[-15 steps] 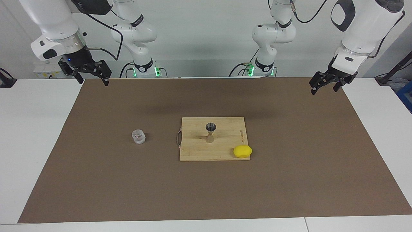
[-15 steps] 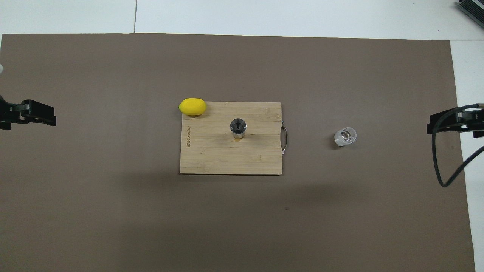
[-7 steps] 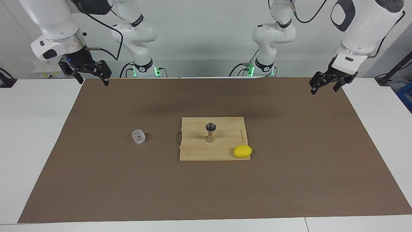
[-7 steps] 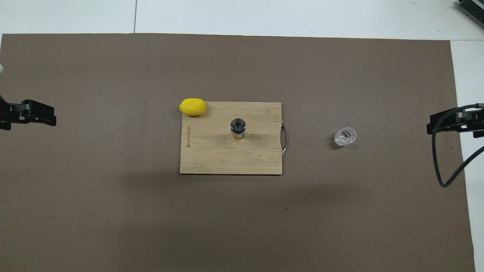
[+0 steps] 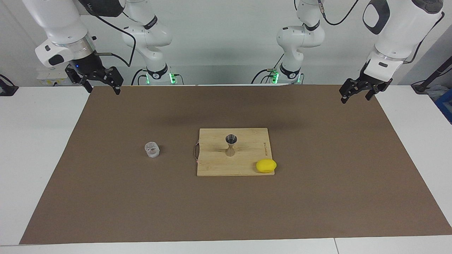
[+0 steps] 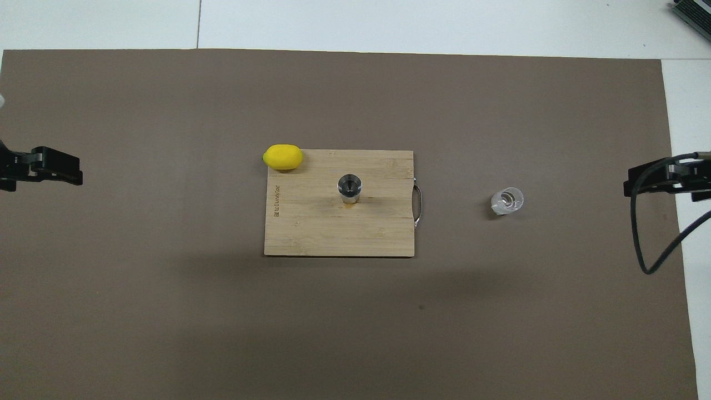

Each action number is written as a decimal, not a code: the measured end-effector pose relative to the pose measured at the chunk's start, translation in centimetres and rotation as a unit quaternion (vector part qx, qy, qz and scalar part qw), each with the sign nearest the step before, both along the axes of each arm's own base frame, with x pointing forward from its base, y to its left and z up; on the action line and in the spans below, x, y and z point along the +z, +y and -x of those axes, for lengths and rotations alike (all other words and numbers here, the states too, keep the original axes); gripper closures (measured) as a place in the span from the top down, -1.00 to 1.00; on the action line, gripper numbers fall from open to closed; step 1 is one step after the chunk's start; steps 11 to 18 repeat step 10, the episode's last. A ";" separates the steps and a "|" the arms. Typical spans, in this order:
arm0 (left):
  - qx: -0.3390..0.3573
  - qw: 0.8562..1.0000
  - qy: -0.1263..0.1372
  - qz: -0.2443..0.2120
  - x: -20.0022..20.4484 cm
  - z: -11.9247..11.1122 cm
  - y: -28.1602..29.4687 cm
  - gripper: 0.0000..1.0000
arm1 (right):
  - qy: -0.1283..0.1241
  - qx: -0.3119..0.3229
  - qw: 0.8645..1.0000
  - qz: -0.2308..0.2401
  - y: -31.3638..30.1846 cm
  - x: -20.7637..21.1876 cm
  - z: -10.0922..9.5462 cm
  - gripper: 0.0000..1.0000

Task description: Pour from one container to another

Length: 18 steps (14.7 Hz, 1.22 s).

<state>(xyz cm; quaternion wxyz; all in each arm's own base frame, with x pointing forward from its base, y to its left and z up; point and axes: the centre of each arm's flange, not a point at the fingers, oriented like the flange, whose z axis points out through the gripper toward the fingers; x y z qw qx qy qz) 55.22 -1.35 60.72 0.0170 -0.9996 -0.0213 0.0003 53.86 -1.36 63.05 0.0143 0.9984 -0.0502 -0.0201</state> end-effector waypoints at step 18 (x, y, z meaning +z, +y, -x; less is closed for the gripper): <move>0.002 1.000 0.000 0.011 0.0 0.0 -0.2 1.00 | 0.004 0.000 1.000 0.000 0.0 -0.4 0.1 1.00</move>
